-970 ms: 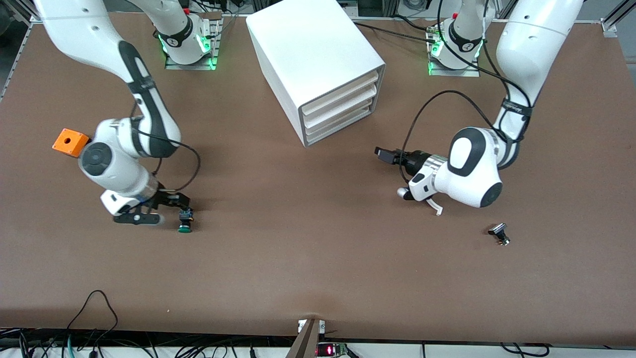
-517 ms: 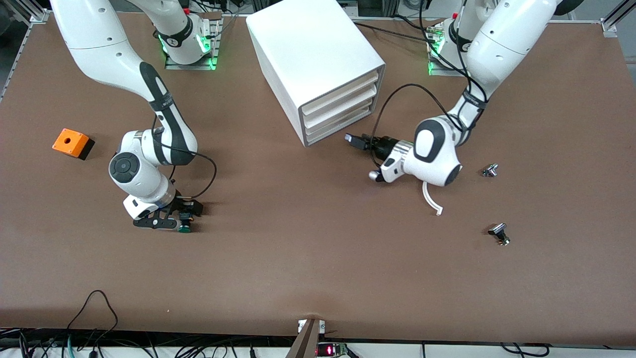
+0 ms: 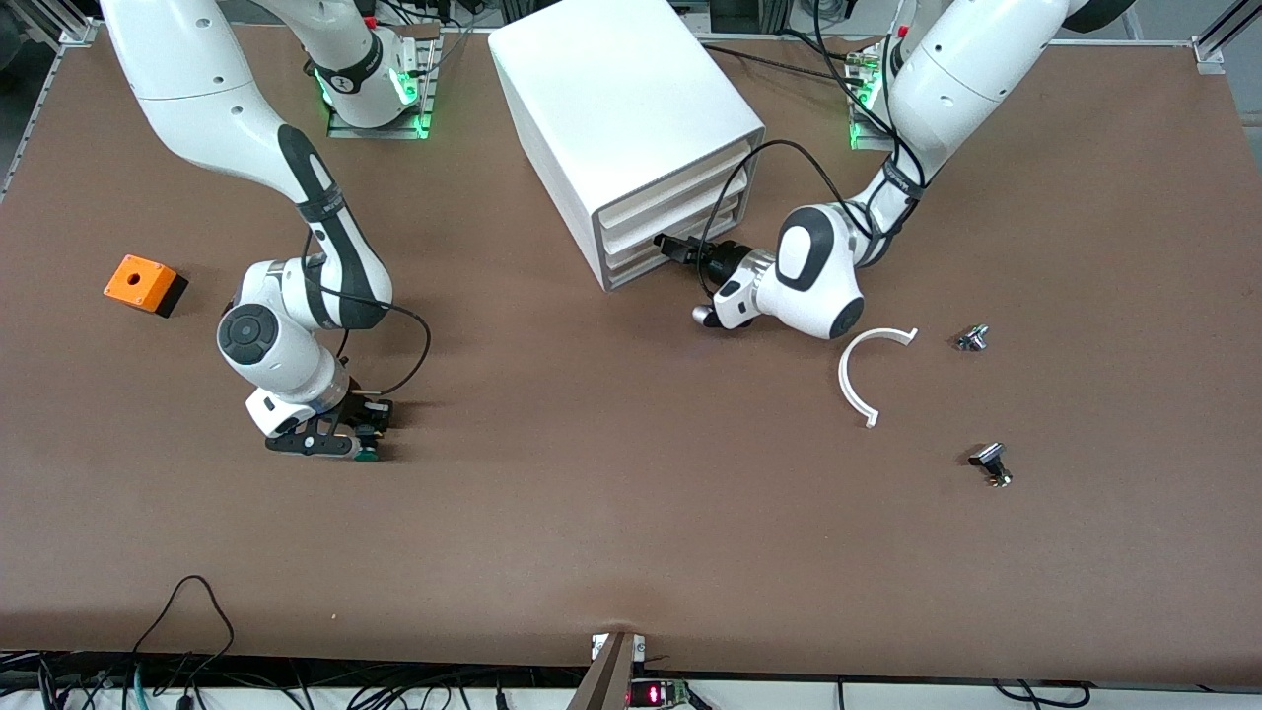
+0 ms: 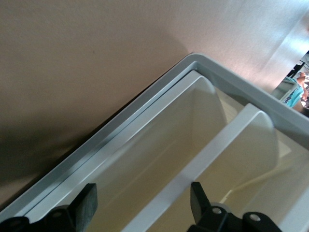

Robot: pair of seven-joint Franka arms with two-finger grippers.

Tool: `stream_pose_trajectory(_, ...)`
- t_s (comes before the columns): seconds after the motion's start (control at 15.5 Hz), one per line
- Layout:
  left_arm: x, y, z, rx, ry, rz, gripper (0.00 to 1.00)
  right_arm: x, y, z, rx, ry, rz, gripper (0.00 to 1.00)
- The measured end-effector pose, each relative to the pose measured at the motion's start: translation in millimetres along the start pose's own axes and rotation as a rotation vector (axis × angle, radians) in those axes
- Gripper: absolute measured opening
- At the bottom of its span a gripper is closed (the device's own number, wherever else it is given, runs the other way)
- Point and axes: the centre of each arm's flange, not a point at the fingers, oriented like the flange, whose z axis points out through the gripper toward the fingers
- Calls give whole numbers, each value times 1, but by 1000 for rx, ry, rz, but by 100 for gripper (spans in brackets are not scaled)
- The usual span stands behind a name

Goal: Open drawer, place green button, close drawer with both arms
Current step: 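Pull the drawer open with the left gripper while the right gripper lifts the button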

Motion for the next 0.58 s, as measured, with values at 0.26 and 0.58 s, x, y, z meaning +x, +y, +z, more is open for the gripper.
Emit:
stream_pose_trajectory(0.26,-7,9,9,-4,11,19,54,4,-8,-5,9,13,-9,41)
stream_pose_trajectory(0.58,-8,13,3,-11,19,88,33,20,-11,-29,19,60,-12,41)
